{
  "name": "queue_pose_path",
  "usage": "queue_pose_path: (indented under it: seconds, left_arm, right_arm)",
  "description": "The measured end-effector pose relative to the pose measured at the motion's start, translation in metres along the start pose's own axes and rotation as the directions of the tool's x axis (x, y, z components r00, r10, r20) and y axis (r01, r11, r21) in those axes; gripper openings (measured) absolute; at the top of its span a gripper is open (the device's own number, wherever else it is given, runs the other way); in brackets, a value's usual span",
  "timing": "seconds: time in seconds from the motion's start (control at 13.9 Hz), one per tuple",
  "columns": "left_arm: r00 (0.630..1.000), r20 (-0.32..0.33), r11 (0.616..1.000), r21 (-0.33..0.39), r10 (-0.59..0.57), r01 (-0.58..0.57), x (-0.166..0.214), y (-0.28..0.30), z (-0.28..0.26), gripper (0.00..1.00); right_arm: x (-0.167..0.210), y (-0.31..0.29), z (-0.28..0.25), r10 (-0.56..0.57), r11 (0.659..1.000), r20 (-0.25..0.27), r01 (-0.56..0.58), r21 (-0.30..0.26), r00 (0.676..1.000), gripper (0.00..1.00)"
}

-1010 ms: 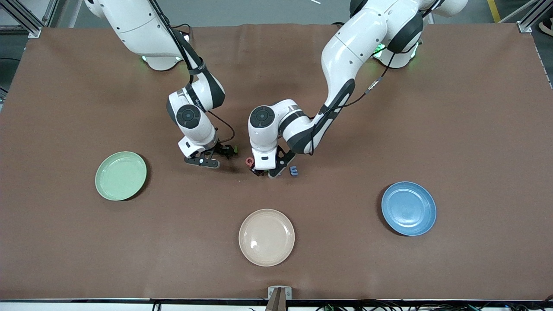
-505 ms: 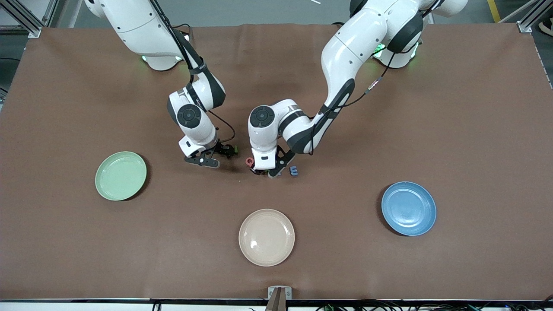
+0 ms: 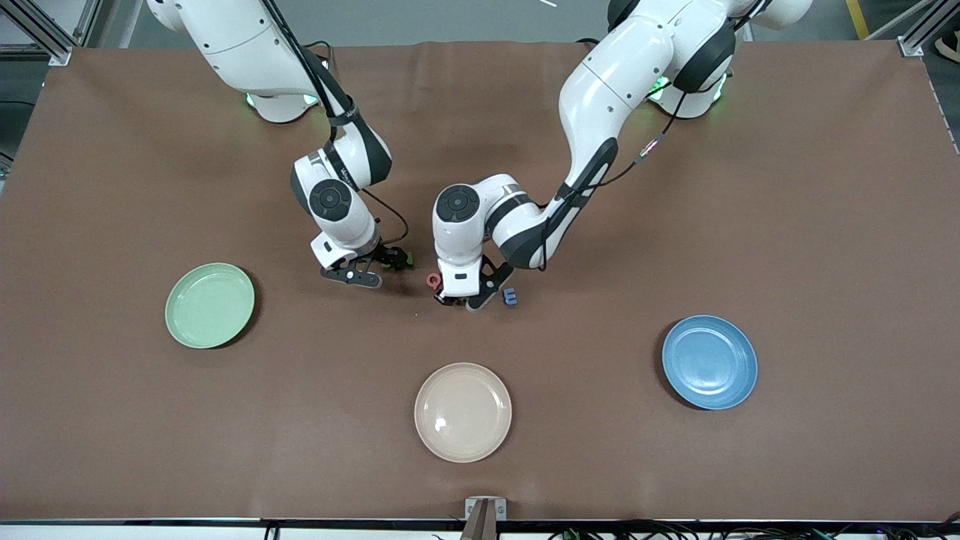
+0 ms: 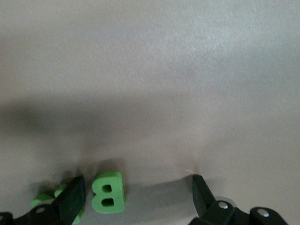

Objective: Sort upper and lower case letters into plates
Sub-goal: 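Carry the green b to the blue plate with the left gripper and release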

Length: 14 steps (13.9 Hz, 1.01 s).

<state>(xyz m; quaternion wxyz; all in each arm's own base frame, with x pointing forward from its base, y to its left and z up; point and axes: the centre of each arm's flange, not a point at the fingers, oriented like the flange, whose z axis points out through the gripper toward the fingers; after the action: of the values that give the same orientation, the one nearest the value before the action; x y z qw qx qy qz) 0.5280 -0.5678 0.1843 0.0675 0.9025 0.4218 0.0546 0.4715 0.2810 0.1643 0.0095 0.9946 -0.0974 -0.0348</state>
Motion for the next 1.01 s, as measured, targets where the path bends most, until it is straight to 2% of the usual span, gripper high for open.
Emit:
queue_pose_path:
  seconds: [0.14,0.36,0.43,0.5,0.58,0.65,0.79,1.01]
  left_arm:
    - [0.999,-0.020,0.998,-0.034,-0.049,0.048,0.045,0.015,-0.027,0.28]
    - [0.997,-0.074,0.999,-0.040,-0.035,0.033,0.159,0.027,-0.089,0.28]
    - [0.996,-0.092,1.000,-0.015,-0.005,0.003,0.200,0.022,-0.102,0.28]
    - [0.994,-0.102,0.999,0.023,0.036,-0.034,0.239,0.012,-0.108,0.28]
    - [0.991,-0.105,0.995,0.060,0.082,-0.076,0.277,-0.001,-0.110,0.28]
    - [0.987,-0.099,0.988,0.095,0.128,-0.119,0.312,-0.017,-0.106,0.28]
    - [0.975,-0.066,0.967,0.160,0.213,-0.200,0.371,-0.055,-0.093,0.28]
    - [0.940,0.018,0.912,0.237,0.341,-0.335,0.444,-0.123,-0.075,0.28]
  right_arm:
    - [-0.004,-0.001,0.000,0.003,1.000,0.009,-0.003,-0.008,1.000,1.00]
    - [-0.017,-0.012,0.001,0.008,1.000,0.011,-0.008,-0.013,1.000,0.97]
    - [-0.019,-0.014,0.002,0.006,1.000,0.010,-0.006,-0.013,1.000,0.96]
    - [-0.019,-0.015,0.000,0.007,1.000,0.008,-0.007,-0.011,1.000,0.88]
    - [-0.019,-0.015,0.000,0.008,1.000,0.007,-0.007,-0.011,1.000,0.88]
    - [-0.018,-0.015,-0.001,0.009,1.000,0.006,-0.009,-0.010,1.000,0.84]
    - [-0.015,-0.012,-0.002,0.016,1.000,0.002,-0.016,-0.008,1.000,0.85]
    - [-0.003,-0.005,-0.006,0.039,0.999,-0.009,-0.039,0.000,0.999,0.81]
